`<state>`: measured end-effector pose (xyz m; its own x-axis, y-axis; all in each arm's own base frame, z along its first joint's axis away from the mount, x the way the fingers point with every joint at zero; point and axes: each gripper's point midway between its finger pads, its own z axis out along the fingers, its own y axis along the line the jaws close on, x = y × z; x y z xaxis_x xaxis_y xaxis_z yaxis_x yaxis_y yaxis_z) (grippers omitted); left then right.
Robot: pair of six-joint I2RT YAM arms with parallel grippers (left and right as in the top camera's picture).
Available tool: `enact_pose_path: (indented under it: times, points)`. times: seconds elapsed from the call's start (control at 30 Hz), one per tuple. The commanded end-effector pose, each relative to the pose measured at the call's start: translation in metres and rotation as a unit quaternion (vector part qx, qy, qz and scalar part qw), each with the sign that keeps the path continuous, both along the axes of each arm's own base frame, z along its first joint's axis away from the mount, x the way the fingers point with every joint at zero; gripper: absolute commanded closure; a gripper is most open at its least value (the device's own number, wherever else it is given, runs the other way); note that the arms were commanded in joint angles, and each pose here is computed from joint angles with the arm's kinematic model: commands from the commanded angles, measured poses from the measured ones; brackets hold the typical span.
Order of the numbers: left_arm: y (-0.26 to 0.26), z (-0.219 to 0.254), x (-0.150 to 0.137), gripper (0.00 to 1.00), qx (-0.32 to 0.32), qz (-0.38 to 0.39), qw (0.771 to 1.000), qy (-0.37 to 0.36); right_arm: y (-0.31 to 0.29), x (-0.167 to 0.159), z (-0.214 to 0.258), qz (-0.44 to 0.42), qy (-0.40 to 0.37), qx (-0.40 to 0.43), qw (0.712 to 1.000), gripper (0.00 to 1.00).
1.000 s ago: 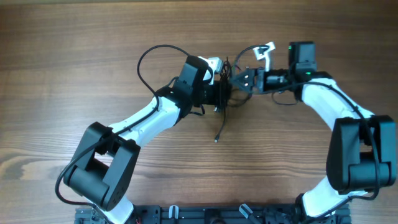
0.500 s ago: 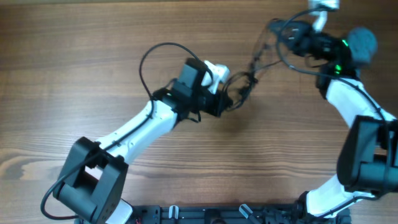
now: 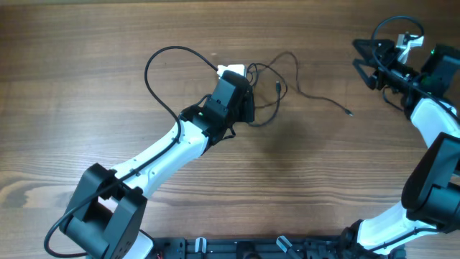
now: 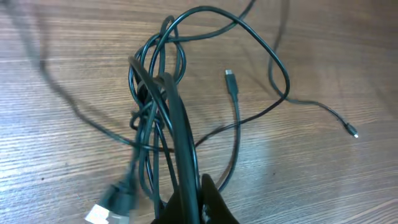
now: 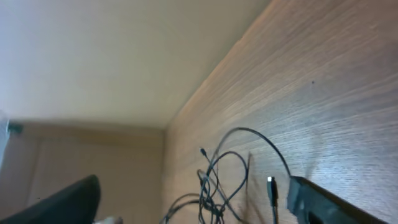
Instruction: Untangle cables
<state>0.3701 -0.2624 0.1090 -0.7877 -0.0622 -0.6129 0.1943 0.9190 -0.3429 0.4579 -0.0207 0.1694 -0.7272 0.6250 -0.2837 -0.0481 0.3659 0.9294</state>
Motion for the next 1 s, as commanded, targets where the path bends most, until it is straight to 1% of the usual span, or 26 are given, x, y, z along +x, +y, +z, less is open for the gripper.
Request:
enact_pose_path:
  times: [0.0, 0.07, 0.17, 0.23, 0.27, 0.33, 0.37, 0.43, 0.53, 0.6, 0.63, 0.7, 0.73, 0.8, 0.87, 0.93, 0.97]
  points:
    - [-0.005, 0.019, 0.004, 0.96, -0.028, -0.006, 0.999, -0.021, 0.041, -0.018, 0.022, 0.113, -0.077, -0.003, 0.991, 0.02]
    - [-0.018, 0.028, 0.004, 0.96, -0.039, -0.051, 0.997, -0.044, 0.066, -0.026, 0.023, 0.155, -0.075, 0.011, 0.985, 0.12]
    - [-0.037, 0.045, -0.002, 0.96, -0.057, -0.128, 0.987, -0.078, 0.118, -0.042, 0.008, 0.203, -0.006, 0.038, 0.978, 0.52]
    - [-0.042, 0.058, -0.004, 0.96, -0.076, -0.149, 0.982, -0.090, 0.145, -0.048, -0.016, 0.197, 0.063, 0.019, 0.978, 0.56]
    - [-0.043, 0.062, -0.006, 0.96, -0.084, -0.160, 0.979, -0.091, 0.156, -0.049, -0.030, 0.187, 0.091, -0.008, 0.978, 0.54]
    - [-0.053, 0.073, -0.021, 0.96, -0.115, -0.222, 0.964, -0.091, 0.178, -0.054, -0.037, 0.200, 0.099, -0.027, 0.974, 0.54]
    - [-0.057, 0.076, -0.027, 0.96, -0.130, -0.241, 0.958, -0.088, 0.185, -0.054, -0.043, 0.187, 0.122, -0.035, 0.974, 0.58]
    - [-0.057, 0.077, -0.029, 0.96, -0.137, -0.248, 0.955, -0.084, 0.189, -0.052, -0.051, 0.164, 0.155, -0.042, 0.973, 0.60]
    - [-0.059, 0.082, -0.027, 0.96, -0.145, -0.247, 0.954, -0.090, 0.196, -0.054, -0.052, 0.168, 0.154, -0.048, 0.973, 0.60]
    - [-0.064, 0.090, -0.029, 0.96, -0.161, -0.259, 0.947, -0.098, 0.197, -0.053, -0.054, 0.165, 0.154, -0.053, 0.973, 0.60]
    - [-0.067, 0.094, -0.032, 0.96, -0.172, -0.268, 0.943, -0.099, 0.197, -0.053, -0.055, 0.162, 0.156, -0.055, 0.973, 0.69]
    - [-0.068, 0.096, -0.032, 0.96, -0.181, -0.266, 0.942, -0.095, 0.197, -0.052, -0.055, 0.157, 0.165, -0.049, 0.973, 0.85]
    - [-0.068, 0.096, -0.032, 0.96, -0.180, -0.266, 0.942, -0.095, 0.199, -0.053, -0.050, 0.167, 0.156, -0.041, 0.973, 0.96]
    - [-0.067, 0.092, -0.034, 0.96, -0.178, -0.265, 0.944, -0.088, 0.206, -0.055, -0.035, 0.197, 0.126, -0.015, 0.972, 0.96]
    - [-0.061, 0.079, -0.035, 0.96, -0.158, -0.253, 0.952, -0.065, 0.204, -0.055, -0.008, 0.238, 0.070, 0.024, 0.968, 0.96]
    - [-0.044, 0.054, -0.034, 0.96, -0.113, -0.214, 0.970, -0.028, 0.183, -0.051, 0.021, 0.261, 0.013, 0.061, 0.963, 0.96]
    - [-0.030, 0.037, -0.032, 0.96, -0.074, -0.181, 0.981, -0.006, 0.168, -0.049, 0.034, 0.265, -0.008, 0.077, 0.961, 0.96]
